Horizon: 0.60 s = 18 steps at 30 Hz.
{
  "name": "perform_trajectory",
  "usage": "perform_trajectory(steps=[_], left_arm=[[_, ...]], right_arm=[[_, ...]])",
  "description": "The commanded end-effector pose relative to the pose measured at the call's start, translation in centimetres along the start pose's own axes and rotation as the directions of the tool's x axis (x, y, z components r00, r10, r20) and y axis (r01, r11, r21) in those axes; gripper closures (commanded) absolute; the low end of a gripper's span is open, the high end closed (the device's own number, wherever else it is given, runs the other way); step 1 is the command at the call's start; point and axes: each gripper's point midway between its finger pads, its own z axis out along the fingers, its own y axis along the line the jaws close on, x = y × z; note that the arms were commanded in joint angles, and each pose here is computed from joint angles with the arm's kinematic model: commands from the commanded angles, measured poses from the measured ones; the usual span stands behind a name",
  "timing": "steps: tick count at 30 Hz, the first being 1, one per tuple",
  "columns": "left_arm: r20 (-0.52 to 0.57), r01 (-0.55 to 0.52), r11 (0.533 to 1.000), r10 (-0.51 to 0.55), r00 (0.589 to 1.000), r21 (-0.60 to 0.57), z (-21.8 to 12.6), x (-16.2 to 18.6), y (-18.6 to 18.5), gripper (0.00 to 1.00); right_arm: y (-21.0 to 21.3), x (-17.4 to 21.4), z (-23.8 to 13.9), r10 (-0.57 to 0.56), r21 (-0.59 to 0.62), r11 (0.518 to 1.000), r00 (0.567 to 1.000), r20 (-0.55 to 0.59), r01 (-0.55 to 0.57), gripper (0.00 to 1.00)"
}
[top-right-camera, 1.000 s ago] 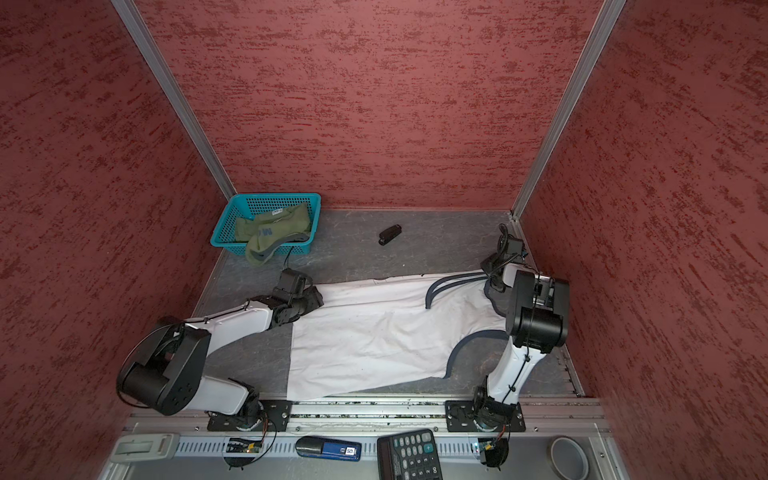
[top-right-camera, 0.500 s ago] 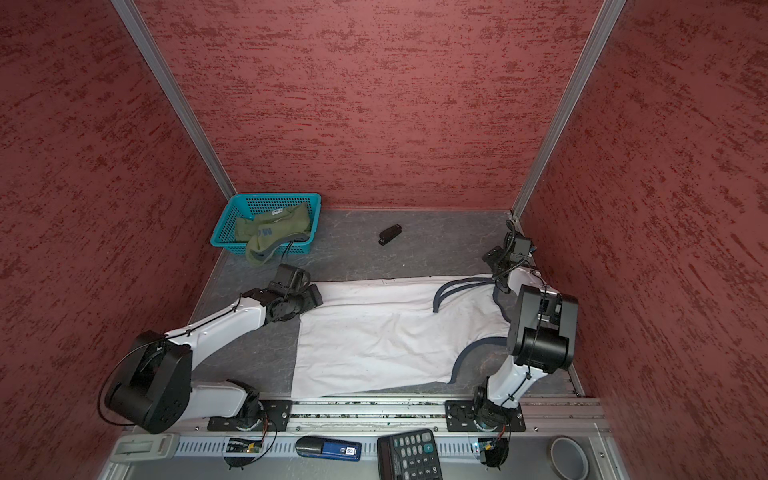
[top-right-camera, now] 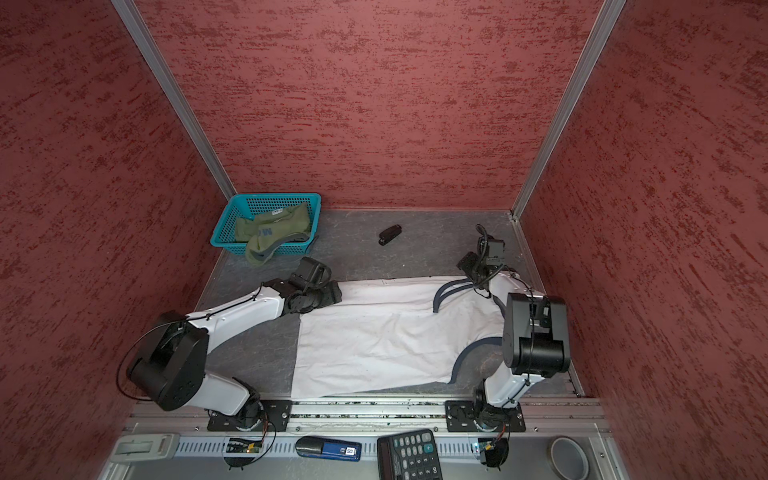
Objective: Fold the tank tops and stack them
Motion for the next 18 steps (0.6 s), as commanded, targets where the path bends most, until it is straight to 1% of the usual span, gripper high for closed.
perform_trajectory(steps=[1,4,6,9,10,11,14,16,18], left_arm=[[-0.036,0.000,1.000,0.000,0.999,-0.003,1.6,0.4,-0.3,0.10],[-0.064,0.006,0.999,-0.009,0.998,-0.034,2.9,1.2,0.4,0.10],[-0.080,0.024,0.998,-0.029,0.996,-0.060,3.6,1.6,1.3,0.10],[-0.093,0.075,0.992,-0.084,0.992,-0.100,4.4,2.2,3.3,0.10],[-0.093,0.092,0.990,-0.102,0.990,-0.107,4.5,2.4,3.9,0.10],[-0.096,0.105,0.988,-0.116,0.989,-0.114,4.7,2.7,4.5,0.09],[-0.099,0.115,0.985,-0.129,0.987,-0.131,4.9,3.1,5.5,0.09],[-0.099,0.111,0.984,-0.126,0.987,-0.140,4.9,3.2,5.8,0.09],[-0.095,0.111,0.984,-0.125,0.988,-0.142,4.8,3.1,5.9,0.09]], right_arm=[[-0.1,3.0,0.6,-0.030,-0.003,1.000,0.997,-0.069,0.030,0.32],[-1.0,4.8,1.3,-0.027,0.008,1.000,0.992,-0.122,0.029,0.36],[-1.9,5.3,1.3,-0.026,0.027,0.999,0.992,-0.125,0.029,0.41],[-3.5,5.6,1.4,-0.025,0.089,0.995,0.992,-0.121,0.036,0.46],[-3.9,5.6,1.6,-0.025,0.104,0.994,0.992,-0.121,0.038,0.49],[-3.9,5.5,1.8,-0.026,0.099,0.994,0.993,-0.119,0.038,0.55],[-3.7,5.0,2.4,-0.023,0.090,0.995,0.994,-0.111,0.033,0.67],[-3.1,4.7,2.5,-0.022,0.069,0.997,0.994,-0.107,0.029,0.71],[-2.2,4.3,2.3,-0.019,0.042,0.999,0.995,-0.101,0.023,0.72]])
